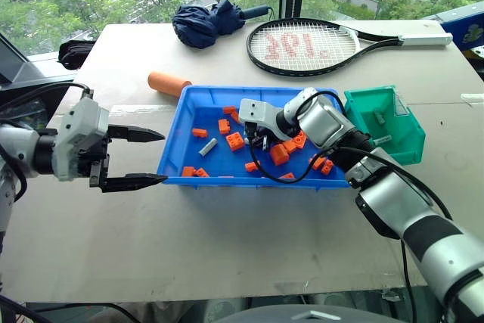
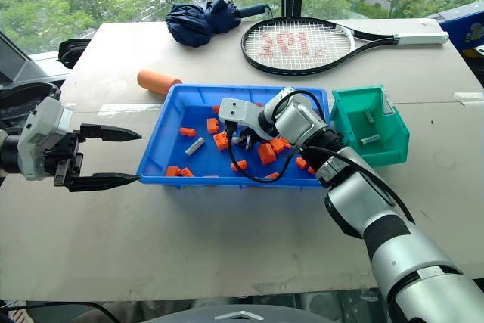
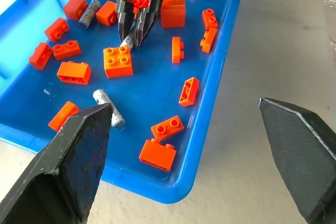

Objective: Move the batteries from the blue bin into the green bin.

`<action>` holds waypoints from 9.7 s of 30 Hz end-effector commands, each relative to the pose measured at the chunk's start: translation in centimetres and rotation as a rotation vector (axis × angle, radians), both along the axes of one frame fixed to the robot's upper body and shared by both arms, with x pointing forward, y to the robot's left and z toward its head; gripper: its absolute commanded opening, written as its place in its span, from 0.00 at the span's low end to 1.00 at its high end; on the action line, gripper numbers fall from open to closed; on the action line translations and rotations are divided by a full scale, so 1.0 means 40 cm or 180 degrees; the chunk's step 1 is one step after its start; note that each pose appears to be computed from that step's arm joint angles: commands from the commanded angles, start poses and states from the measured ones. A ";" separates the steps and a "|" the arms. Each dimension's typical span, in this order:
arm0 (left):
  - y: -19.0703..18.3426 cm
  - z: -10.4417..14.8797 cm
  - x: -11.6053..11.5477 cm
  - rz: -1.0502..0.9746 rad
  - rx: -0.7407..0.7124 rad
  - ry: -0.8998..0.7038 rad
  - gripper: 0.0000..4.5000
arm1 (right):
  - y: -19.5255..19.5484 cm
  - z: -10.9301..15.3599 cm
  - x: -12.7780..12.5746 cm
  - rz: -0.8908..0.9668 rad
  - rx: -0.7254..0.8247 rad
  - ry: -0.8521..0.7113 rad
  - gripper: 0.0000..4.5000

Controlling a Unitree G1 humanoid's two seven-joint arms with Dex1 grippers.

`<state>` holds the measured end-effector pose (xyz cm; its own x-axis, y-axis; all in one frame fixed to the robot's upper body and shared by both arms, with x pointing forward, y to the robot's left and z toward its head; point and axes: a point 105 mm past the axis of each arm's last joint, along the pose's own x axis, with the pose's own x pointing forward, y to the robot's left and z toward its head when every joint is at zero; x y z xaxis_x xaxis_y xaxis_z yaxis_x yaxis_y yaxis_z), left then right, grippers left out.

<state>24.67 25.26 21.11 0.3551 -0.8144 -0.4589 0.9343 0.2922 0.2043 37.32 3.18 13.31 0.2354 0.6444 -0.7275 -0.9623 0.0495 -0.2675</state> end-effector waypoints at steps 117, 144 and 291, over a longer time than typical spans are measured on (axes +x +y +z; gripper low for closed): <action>-0.012 0.081 0.056 0.0656 -0.0128 -0.0557 1.00 | -0.065 0.046 0.041 -0.0622 0.0744 0.0123 0.01; -0.020 0.081 0.065 0.0572 -0.0100 -0.0548 1.00 | -0.088 0.027 0.074 -0.0990 0.0827 -0.0026 0.62; -0.141 -0.116 0.284 0.0097 0.1103 0.0174 1.00 | -0.309 0.189 -0.263 -0.0683 0.2032 -0.0407 0.91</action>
<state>35.93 19.61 15.78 0.3244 -0.6190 -0.7153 0.9447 0.2499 0.2122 27.63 -9.52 19.40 0.4850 0.8446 -0.2267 -0.8734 0.4547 -0.1745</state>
